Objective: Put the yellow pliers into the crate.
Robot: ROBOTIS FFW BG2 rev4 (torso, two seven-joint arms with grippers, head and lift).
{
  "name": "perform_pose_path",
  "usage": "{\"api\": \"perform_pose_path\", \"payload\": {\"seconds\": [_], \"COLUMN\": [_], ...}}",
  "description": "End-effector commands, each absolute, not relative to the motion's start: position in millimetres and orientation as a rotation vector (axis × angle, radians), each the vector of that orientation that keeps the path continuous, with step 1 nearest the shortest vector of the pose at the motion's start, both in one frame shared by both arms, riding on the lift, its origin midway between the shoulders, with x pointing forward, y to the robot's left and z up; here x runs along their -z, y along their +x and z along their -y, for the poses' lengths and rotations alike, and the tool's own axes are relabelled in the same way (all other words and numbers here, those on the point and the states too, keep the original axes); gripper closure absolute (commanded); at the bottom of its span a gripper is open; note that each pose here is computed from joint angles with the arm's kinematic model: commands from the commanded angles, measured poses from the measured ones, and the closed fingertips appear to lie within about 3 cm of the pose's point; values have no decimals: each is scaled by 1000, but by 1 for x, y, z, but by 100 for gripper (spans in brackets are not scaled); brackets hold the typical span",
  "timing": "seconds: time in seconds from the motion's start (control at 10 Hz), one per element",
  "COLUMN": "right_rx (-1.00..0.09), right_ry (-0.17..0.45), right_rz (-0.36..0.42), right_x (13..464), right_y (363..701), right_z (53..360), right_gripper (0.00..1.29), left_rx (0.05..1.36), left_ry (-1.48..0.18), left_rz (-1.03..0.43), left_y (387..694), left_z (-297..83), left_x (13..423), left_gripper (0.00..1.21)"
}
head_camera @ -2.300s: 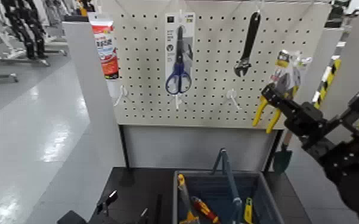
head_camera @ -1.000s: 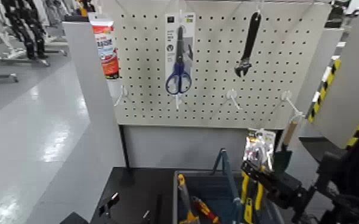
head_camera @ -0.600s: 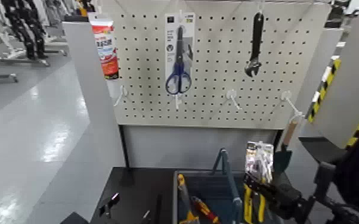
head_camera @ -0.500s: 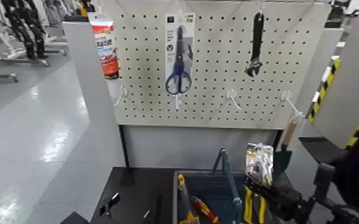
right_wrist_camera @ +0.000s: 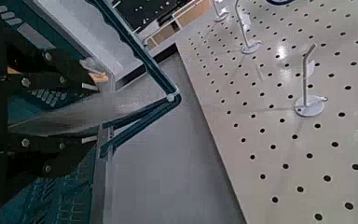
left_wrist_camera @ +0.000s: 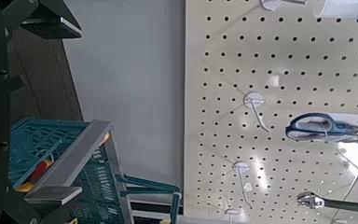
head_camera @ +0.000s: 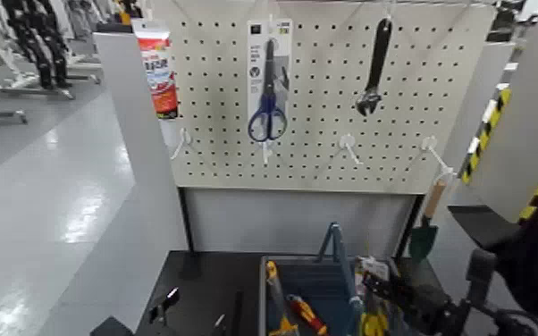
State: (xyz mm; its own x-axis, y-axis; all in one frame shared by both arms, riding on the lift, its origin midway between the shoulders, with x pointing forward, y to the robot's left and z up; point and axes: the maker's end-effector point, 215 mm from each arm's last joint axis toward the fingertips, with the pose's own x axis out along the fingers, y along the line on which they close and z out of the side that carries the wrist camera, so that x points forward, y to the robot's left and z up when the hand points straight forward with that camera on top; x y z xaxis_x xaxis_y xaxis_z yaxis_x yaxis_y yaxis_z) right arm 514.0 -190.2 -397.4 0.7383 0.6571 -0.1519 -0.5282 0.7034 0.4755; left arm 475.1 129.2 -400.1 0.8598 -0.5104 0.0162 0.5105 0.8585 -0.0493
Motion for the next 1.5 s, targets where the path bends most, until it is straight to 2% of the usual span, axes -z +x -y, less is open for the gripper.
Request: {"api": "perform_pose_path", "payload": {"seconds": [0.1,0.3,0.5,0.7,0.9,1.1,1.3,1.5], "right_rx": [-677,-671,-634,-505,-339,-253,-166,-129], "right_ry": [444,432,389,244,199,96,100,104], "right_rz": [-295,-261,-203,-116,-37,29,-9,8], "right_x": [389,380,372,363,363,361,384,390], "right_y": [516,520,523,529,518,493,457,431], "right_z": [189,192,196,217,246,258,263,264], "right_gripper": [2,2,2,3,5,9,14,13], "left_rx": [537,538,536,539,539,538,531,524], "left_ry": [-51,-51,-54,-53,-54,-58,-68,-74], "left_rz": [4,4,5,6,3,1,-7,-11], "left_y": [475,475,475,475,474,474,471,469], "left_z": [-129,-130,-130,-130,-131,-131,-133,-135], "left_x": [400,399,399,399,400,401,405,406], "left_gripper": [12,12,12,12,12,12,12,12]}}
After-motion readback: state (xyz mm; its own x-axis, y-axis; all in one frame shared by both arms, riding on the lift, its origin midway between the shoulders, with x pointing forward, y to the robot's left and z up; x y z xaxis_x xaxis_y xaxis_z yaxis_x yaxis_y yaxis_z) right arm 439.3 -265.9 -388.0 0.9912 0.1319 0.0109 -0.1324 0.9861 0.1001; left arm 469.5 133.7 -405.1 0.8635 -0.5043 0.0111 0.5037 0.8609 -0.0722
